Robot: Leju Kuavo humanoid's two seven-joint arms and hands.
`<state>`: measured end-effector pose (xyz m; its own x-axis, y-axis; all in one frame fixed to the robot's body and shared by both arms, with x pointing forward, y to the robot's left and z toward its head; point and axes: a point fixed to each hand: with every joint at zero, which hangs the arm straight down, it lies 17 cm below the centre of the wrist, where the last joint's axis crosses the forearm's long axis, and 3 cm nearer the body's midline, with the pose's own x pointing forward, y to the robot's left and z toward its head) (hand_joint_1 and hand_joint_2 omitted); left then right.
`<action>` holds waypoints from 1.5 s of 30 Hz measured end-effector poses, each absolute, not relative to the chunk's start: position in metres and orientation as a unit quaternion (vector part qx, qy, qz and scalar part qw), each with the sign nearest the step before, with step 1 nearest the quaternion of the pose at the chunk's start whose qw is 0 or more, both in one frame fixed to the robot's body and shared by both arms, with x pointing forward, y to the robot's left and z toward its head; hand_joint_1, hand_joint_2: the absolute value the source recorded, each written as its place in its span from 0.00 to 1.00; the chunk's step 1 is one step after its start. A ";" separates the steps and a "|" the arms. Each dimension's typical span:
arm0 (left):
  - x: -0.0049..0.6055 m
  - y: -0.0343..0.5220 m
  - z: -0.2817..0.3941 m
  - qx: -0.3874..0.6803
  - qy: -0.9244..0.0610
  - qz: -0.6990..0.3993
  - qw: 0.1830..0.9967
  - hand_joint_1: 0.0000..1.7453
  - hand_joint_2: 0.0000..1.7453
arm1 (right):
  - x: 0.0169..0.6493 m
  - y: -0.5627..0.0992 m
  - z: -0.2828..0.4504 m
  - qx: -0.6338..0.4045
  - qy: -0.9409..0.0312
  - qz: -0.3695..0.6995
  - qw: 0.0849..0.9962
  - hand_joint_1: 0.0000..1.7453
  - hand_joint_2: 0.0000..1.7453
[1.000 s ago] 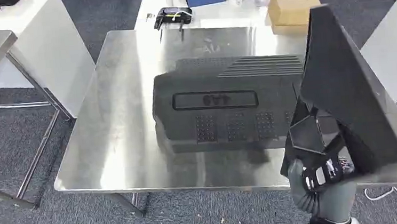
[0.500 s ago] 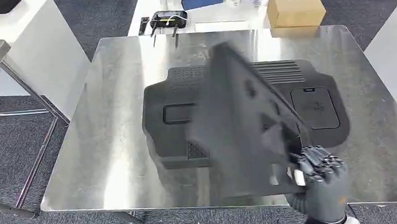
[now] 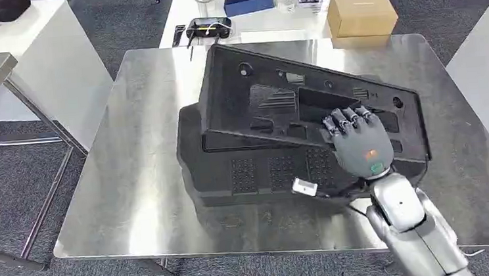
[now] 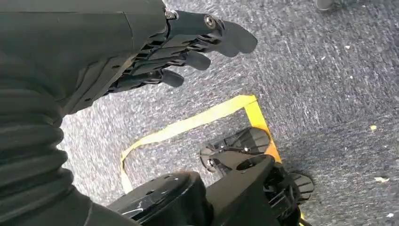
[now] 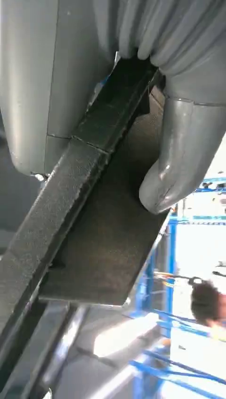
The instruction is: Take the parts from the cabinet and place them on the table.
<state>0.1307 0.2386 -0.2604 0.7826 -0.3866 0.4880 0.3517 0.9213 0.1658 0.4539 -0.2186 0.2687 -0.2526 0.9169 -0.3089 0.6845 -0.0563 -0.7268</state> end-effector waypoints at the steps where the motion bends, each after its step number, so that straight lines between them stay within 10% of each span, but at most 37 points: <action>1: 0.131 0.238 -0.261 0.031 -0.264 -0.200 0.943 0.00 1.00 | 0.463 -0.221 0.263 -0.596 -0.665 0.428 0.139 1.00 1.00; 18: 0.136 0.239 -0.260 0.026 -0.265 -0.212 0.940 0.00 1.00 | 0.546 -0.340 0.186 -0.582 -0.583 0.499 0.268 1.00 1.00; 19: 0.137 0.239 -0.259 0.025 -0.267 -0.211 0.940 0.00 1.00 | 0.548 -0.358 0.179 -0.578 -0.579 0.501 0.284 0.00 0.00; 24: 0.147 0.244 -0.257 0.033 -0.278 -0.206 0.938 0.00 1.00 | 0.547 -0.387 0.160 -0.563 -0.577 0.501 0.314 0.00 0.00; 25: 0.152 0.245 -0.255 0.037 -0.283 -0.204 0.936 0.00 0.00 | 0.546 -0.390 0.155 -0.562 -0.574 0.502 0.319 0.00 0.00; 45: 0.162 0.245 -0.253 0.043 -0.293 -0.204 0.933 0.00 0.00 | 0.529 -0.355 0.149 -0.526 -0.633 0.455 0.339 0.00 0.00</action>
<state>0.1617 0.2450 -0.2525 0.7447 -0.4056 0.5300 0.3555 0.9132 0.1995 0.5293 -0.3552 0.1486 -0.2168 0.9750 -0.0484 0.3570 0.0330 -0.9335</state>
